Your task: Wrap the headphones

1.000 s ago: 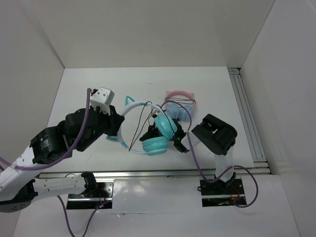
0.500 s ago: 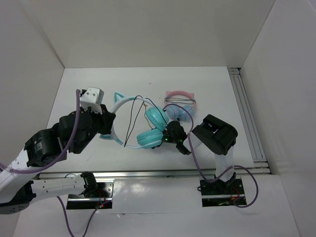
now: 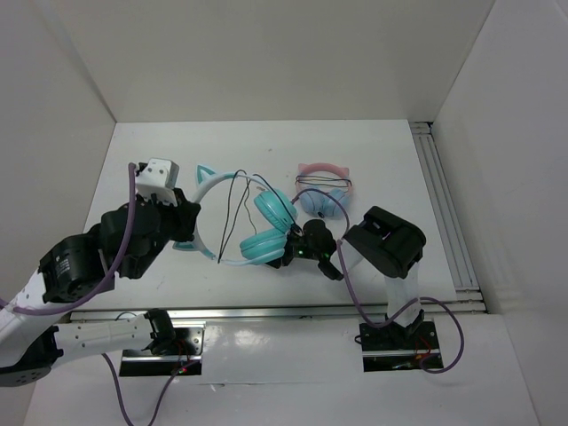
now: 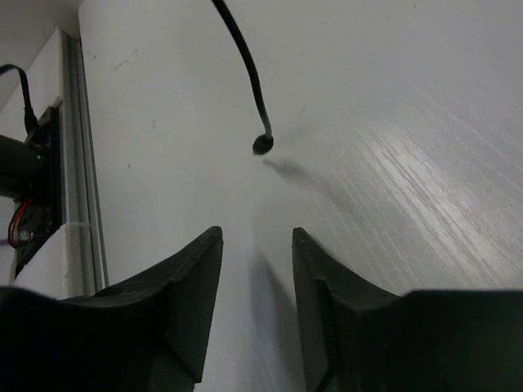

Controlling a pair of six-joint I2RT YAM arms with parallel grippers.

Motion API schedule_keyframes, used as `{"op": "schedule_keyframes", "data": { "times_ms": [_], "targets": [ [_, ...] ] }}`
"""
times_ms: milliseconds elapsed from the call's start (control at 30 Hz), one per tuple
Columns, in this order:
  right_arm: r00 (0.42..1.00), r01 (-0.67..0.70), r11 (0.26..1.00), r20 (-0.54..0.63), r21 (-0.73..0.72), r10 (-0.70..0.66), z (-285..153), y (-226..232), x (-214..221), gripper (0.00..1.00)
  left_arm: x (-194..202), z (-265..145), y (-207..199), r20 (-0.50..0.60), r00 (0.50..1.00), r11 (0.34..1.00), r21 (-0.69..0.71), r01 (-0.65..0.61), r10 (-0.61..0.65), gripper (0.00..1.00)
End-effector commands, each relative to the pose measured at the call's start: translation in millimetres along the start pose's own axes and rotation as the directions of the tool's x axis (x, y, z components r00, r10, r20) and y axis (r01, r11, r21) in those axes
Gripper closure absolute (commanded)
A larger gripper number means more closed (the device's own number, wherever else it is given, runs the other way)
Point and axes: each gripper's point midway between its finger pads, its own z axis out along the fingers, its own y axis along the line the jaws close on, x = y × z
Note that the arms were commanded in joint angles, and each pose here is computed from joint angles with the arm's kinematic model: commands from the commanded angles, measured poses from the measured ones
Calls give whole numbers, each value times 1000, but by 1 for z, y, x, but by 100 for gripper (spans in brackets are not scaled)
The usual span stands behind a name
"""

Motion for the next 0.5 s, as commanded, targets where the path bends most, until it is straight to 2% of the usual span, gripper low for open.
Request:
{"op": "schedule_keyframes", "data": {
  "times_ms": [0, 67, 100, 300, 333, 367, 400, 433, 467],
  "targets": [
    [999, -9, 1000, 35, 8, 9, 5, -9, -5, 50, -24, -4, -4, 89, 988, 992, 24, 125, -127, 100],
    [999, -16, 1000, 41, 4, 16, 11, -12, -6, 47, -24, -4, -5, 89, 987, 991, 25, 134, -136, 100],
    [999, -12, 1000, 48, 0, 12, 11, -11, -8, 39, -24, -4, -5, 89, 987, 991, 25, 134, -136, 100],
    [998, -25, 999, 61, -20, 26, 22, -12, -12, 39, -26, -8, -5, 88, 985, 988, 40, 148, -151, 100],
    [998, -31, 999, 51, -15, 32, 22, -15, -8, 44, -26, -8, -5, 88, 985, 988, 40, 148, -151, 100],
    [998, -30, 999, 52, -15, 31, 24, -16, -8, 66, -26, -8, -5, 88, 983, 987, 41, 157, -160, 100],
    [998, -31, 999, 51, -15, 32, 27, -18, -8, 83, -25, -10, -2, 88, 983, 987, 41, 157, -161, 100],
    [998, -31, 999, 51, -15, 32, 27, -18, -8, 93, -26, -10, -1, 93, 983, 987, 31, 158, -161, 100],
    [998, -31, 999, 51, -15, 32, 27, -18, -8, 96, -26, -10, -1, 93, 983, 987, 31, 158, -161, 100]
  ]
}}
